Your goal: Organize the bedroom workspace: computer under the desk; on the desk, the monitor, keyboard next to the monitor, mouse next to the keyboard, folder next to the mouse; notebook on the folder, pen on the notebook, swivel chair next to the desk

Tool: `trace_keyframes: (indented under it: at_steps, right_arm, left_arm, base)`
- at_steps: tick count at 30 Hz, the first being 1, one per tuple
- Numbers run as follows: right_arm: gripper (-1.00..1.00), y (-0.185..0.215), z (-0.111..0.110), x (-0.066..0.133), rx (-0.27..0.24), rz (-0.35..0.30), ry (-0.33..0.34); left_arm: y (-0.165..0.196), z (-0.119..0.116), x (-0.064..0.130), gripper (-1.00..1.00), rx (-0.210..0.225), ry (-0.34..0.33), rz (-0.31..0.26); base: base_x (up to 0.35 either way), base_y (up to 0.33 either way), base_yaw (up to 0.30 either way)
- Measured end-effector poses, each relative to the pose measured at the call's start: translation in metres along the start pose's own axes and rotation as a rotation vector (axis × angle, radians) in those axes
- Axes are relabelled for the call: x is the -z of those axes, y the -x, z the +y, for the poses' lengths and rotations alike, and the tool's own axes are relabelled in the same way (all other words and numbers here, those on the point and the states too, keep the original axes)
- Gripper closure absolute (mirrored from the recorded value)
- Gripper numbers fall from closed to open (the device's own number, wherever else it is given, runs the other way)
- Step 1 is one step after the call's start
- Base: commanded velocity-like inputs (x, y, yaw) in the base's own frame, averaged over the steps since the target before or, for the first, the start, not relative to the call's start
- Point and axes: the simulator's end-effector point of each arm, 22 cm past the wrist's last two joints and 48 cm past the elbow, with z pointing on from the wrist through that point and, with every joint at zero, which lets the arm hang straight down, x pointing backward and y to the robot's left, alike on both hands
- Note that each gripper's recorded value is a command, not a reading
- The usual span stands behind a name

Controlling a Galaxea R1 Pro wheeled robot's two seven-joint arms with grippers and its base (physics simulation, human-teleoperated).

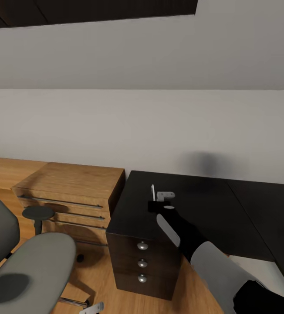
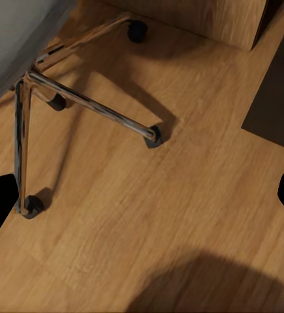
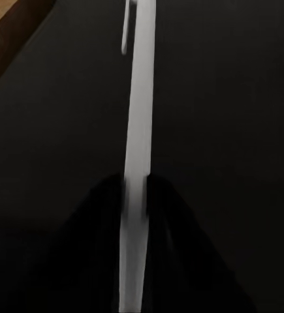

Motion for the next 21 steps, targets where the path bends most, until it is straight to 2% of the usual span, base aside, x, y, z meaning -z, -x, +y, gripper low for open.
trace_keyframes:
  at_steps: [5,7,10,16,21]
  right_arm:
    - [1.0,0.039,-0.027,0.015,-0.022,-0.057,-0.049]
    - [1.0,0.064,-0.058,0.026,-0.062,-0.096,-0.103]
    - [1.0,0.077,-0.083,0.035,-0.12,-0.103,-0.121]
    - [1.0,0.094,-0.106,0.049,-0.219,-0.1,-0.1]
    - [1.0,0.105,-0.114,0.057,-0.239,-0.107,-0.093]
  left_arm:
    - [0.004,0.002,0.006,-1.0,-0.002,0.001,0.003]
    - [0.006,0.002,0.009,-1.0,-0.003,0.001,0.003]
    - [0.009,0.003,0.012,-1.0,-0.003,0.002,0.003]
    - [0.015,0.005,0.019,-1.0,-0.003,0.004,0.003]
    - [0.02,0.007,0.025,-1.0,-0.002,0.004,0.003]
  base:
    - [0.0,0.0,0.0]
    - [0.0,0.0,0.0]
    - [0.0,0.0,0.0]
    - [-0.077,-0.006,0.0]
    - [-0.172,-0.028,0.0]
